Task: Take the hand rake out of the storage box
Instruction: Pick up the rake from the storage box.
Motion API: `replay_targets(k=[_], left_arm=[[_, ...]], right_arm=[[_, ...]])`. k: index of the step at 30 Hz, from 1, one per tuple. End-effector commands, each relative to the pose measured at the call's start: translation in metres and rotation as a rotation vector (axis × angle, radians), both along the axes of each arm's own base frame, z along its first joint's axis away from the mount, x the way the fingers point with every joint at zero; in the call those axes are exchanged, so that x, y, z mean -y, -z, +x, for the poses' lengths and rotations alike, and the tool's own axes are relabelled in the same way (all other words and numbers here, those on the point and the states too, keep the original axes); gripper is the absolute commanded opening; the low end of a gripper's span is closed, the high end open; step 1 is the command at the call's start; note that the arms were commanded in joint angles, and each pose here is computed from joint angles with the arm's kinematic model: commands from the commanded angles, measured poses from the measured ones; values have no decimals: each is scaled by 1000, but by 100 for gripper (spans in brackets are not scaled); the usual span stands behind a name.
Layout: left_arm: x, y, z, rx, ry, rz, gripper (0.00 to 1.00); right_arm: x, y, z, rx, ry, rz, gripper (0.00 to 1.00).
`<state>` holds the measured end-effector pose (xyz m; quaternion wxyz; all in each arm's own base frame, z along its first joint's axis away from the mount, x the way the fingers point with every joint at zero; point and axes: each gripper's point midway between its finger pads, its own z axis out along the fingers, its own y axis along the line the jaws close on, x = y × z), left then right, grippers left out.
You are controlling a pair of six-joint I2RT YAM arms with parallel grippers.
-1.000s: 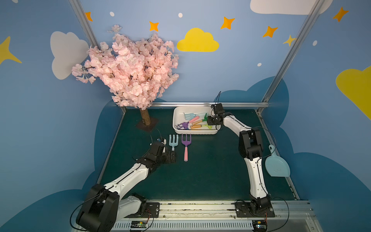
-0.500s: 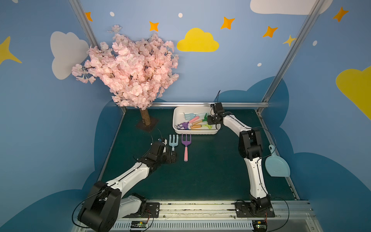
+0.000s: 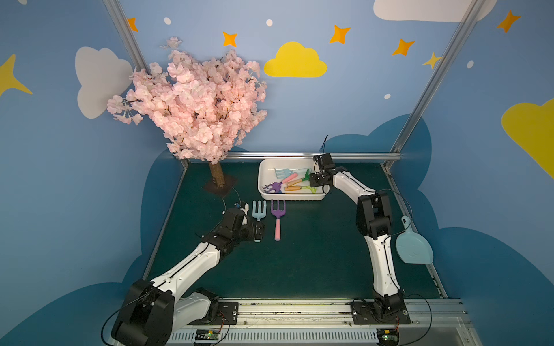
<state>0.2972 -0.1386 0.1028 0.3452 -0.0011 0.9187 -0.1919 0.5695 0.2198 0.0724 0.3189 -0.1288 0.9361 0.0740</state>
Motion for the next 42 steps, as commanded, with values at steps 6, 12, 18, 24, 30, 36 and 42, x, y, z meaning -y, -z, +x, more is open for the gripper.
replay_targets(k=[6,12,18,24,30,36,42], left_arm=[[1,1,3,-3,0,-1,100],[3,12,6,-23,12,17,100],[4,17,11,-32,21,33,100],[1,24,15,-50,3,55,100],[-2,26,16,-57,-9,72,100],[-2,20,17,-46,-9,64,100],[0,8,17,-22,-6,49,100]], right_arm=[[4,-44,-4,71,-4,1,1],[4,-16,-7,16,-11,-30,39],[0,5,-9,-21,-24,-33,41],[-6,21,-3,-62,-33,-40,31],[-8,21,0,-68,-40,-36,8],[-6,-15,4,-4,-44,-36,0],[-2,-63,0,70,-48,-27,0]])
